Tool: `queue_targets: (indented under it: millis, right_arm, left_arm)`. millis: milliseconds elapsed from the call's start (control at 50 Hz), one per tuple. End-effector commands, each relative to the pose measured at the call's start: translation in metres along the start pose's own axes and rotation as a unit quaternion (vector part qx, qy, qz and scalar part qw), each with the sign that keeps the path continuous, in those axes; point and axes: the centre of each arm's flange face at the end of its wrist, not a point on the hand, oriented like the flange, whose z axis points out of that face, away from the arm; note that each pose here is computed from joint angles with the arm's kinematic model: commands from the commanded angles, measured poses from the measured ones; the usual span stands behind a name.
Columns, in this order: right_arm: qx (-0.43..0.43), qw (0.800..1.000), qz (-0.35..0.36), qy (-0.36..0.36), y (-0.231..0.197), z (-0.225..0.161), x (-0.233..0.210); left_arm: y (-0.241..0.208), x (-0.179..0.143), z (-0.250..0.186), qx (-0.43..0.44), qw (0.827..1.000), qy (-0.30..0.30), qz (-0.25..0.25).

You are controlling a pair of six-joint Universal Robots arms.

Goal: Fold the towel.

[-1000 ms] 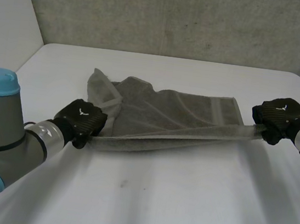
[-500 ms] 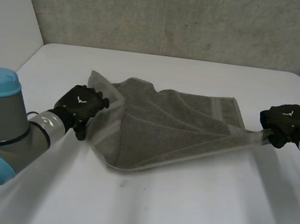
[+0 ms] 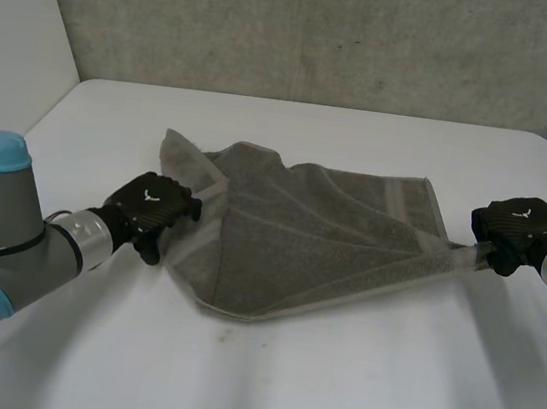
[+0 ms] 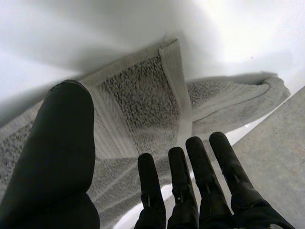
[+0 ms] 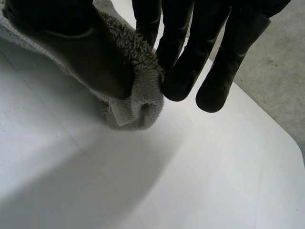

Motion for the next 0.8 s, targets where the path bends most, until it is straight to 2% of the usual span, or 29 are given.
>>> queue_targets:
  millis: [20, 100, 560, 800]
  right_arm:
    - [-0.001, 1.0, 0.0, -0.002, 0.002, 0.001, -0.001]
    - [-0.002, 1.0, 0.0, -0.004, 0.003, 0.002, -0.002]
    - [-0.005, 1.0, -0.002, -0.006, 0.006, 0.004, -0.003]
    - [-0.004, 1.0, -0.002, -0.006, 0.005, 0.003, -0.004]
  left_arm:
    - [0.009, 0.001, 0.008, -0.009, 0.999, 0.004, 0.043]
    - [0.014, 0.0, 0.014, -0.012, 0.998, 0.007, 0.062]
    - [0.023, -0.001, 0.025, -0.014, 0.998, 0.009, 0.063]
    - [0.0, -0.009, 0.014, 0.005, 0.998, -0.01, 0.069]
